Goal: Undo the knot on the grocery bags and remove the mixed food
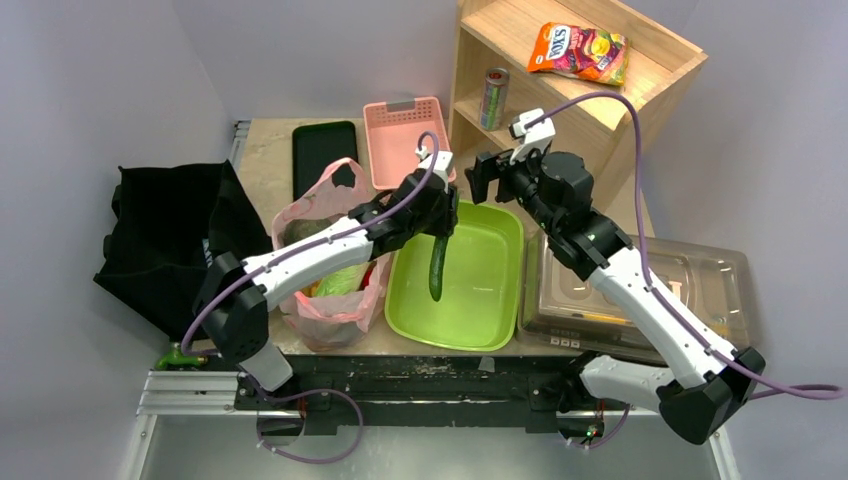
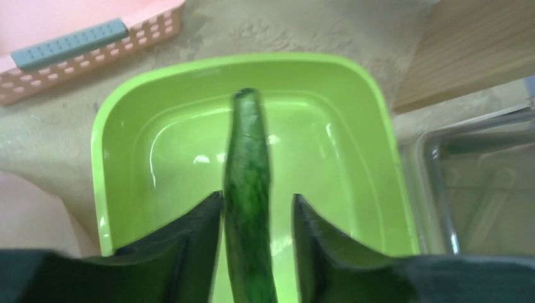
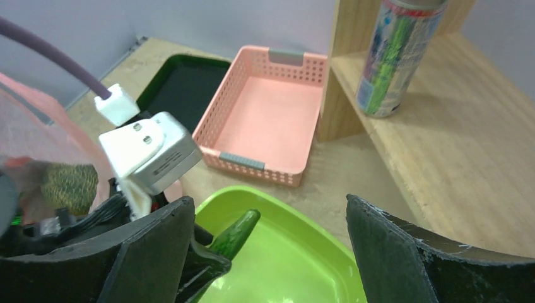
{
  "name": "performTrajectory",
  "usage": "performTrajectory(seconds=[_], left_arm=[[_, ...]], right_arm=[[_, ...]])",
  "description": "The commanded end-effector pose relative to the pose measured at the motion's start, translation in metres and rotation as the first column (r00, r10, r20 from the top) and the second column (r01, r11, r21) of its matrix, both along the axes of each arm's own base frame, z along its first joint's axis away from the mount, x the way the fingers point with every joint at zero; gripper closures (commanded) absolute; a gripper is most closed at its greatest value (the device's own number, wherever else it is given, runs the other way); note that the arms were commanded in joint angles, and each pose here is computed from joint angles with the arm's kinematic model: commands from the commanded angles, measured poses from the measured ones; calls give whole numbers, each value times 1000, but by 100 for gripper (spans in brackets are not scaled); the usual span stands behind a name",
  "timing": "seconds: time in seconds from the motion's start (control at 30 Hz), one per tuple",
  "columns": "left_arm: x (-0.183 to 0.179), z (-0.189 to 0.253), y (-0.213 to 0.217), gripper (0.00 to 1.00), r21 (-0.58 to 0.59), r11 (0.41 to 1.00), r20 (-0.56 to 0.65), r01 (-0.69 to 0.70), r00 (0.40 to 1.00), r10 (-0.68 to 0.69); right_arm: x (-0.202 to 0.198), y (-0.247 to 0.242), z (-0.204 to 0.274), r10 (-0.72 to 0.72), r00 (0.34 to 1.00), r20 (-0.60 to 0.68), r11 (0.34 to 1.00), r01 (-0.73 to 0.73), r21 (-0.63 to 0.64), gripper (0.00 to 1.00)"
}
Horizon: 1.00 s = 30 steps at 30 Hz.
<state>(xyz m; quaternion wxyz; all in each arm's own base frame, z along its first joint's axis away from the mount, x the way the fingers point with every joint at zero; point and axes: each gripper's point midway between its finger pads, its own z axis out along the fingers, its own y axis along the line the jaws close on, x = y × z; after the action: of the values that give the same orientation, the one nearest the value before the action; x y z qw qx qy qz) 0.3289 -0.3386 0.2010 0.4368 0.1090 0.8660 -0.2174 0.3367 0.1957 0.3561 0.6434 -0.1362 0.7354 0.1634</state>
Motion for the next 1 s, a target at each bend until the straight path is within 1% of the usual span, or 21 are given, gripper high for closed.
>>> performTrajectory(seconds=[0.0,0.07,0.1,0.17,0.2,0.27,0.3,0.33,0.4,0.43,0.47,0.5,0.57,0.63,0.7,0.77,0.83,0.93,0.97], left_arm=[[3,28,4,46,-76,996,6,-50,999,51],[-10,49,9,32,-97,995,51,27,998,-22],[-19,61,12,30,-95,993,76,74,995,-67],[-41,89,23,28,-69,978,159,194,970,-182],[-50,102,33,28,-43,970,209,241,951,-227],[-65,124,68,33,0,959,306,283,913,-270],[-70,129,89,38,7,956,331,295,901,-280],[-74,129,110,47,16,954,341,298,896,-285],[-77,114,153,60,123,961,320,246,907,-274],[-80,103,171,66,200,951,297,238,910,-290],[-82,93,185,69,237,946,277,223,917,-286],[-86,84,198,70,245,947,262,206,927,-269],[-91,52,213,70,262,945,188,195,950,-248],[-93,23,218,67,281,941,119,191,965,-232],[-90,3,220,60,287,940,81,184,973,-215],[-82,-11,222,53,292,945,66,148,983,-174],[-77,-24,223,47,306,942,53,140,985,-163],[-63,-39,229,41,345,933,61,102,990,-131],[-59,-44,229,39,352,931,57,99,990,-127]], right_arm=[[2,6,-5,36,999,-8,999,-36,-24,12],[5,8,-8,40,999,-14,999,-41,-36,12],[6,12,-9,54,998,-16,998,-54,-39,11],[8,19,-15,84,996,-33,995,-86,-45,11],[7,25,-18,115,992,-42,992,-117,-46,12],[5,39,-25,193,979,-60,979,-196,-52,14],[3,48,-29,240,968,-71,968,-244,-50,14],[2,56,-34,278,956,-89,958,-283,-46,15],[3,68,-42,326,938,-119,942,-332,-39,16],[3,77,-45,361,923,-130,930,-367,-27,17],[2,85,-47,393,909,-141,918,-397,-4,18],[1,95,-50,425,892,-155,904,-427,19,18],[0,114,-55,472,863,-178,881,-469,61,18],[-3,137,-59,517,836,-183,855,-513,69,17],[-5,161,-67,551,812,-193,833,-549,71,15],[-3,185,-84,570,787,-237,819,-569,81,14],[-1,201,-97,577,772,-266,814,-570,110,12],[7,220,-113,570,775,-272,819,-562,117,3],[11,225,-117,566,776,-278,822,-557,120,2]])
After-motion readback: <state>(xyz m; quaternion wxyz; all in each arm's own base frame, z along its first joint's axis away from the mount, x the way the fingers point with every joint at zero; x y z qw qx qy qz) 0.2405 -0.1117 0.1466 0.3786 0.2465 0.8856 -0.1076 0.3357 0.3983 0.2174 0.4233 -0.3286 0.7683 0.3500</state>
